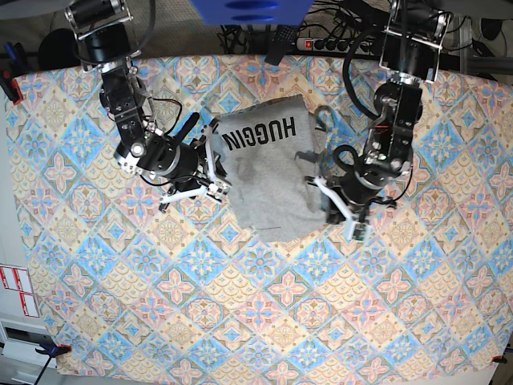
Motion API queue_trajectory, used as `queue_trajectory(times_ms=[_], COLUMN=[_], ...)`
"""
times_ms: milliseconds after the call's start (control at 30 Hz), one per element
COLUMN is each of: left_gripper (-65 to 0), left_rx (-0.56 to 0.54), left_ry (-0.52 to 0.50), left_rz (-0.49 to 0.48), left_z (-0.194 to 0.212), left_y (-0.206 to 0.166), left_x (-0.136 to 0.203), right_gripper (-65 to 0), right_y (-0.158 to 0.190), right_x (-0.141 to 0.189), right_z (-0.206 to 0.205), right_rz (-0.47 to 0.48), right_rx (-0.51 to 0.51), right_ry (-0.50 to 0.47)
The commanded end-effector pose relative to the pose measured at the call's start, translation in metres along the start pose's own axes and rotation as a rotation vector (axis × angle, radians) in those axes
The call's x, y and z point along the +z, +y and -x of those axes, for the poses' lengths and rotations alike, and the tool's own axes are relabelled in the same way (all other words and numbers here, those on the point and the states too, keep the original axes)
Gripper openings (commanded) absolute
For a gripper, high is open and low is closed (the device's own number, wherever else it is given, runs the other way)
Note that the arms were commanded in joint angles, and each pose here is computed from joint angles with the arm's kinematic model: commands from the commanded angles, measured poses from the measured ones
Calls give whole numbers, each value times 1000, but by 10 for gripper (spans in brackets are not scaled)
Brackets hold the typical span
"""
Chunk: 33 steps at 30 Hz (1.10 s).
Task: Fold the T-shirt properly
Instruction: 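Drag the folded shirt with the right gripper to the tablecloth edge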
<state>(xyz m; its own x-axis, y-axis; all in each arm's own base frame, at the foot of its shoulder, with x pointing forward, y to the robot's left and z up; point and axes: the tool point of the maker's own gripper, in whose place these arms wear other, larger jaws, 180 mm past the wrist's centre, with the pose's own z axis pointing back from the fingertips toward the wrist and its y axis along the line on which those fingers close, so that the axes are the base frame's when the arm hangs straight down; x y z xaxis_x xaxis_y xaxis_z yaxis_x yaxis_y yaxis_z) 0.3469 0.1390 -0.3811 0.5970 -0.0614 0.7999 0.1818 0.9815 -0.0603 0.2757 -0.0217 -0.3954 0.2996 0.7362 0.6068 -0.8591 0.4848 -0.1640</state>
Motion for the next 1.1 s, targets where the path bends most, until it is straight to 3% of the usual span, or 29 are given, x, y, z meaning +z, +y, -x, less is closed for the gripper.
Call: queue_trajectory(times_ms=[0, 133, 333, 600, 767, 1067], left_gripper=[-650, -650, -650, -650, -650, -650], left_rx=[11, 62, 79, 79, 110, 113], left_ry=[-38, -59, -56, -10, -8, -12], left_rz=[-42, -148, -244, -252, -247, -240], left_z=[-9, 3, 22, 44, 48, 46], left_y=[18, 56, 82, 80, 74, 71], left_x=[12, 49, 94, 108, 107, 104], right_gripper=[-597, -625, -626, -626, -626, -626], right_y=[6, 22, 49, 62, 76, 95], right_x=[-1, -17, -43, -76, -97, -126], right_z=[-25, -58, -95, -127, -123, -71], right_rz=[-22, -74, -168, -249, -315, -397], right_rx=[3, 12, 84, 54, 7, -105], right_ry=[-80, -130, -145, -134, -101, 2])
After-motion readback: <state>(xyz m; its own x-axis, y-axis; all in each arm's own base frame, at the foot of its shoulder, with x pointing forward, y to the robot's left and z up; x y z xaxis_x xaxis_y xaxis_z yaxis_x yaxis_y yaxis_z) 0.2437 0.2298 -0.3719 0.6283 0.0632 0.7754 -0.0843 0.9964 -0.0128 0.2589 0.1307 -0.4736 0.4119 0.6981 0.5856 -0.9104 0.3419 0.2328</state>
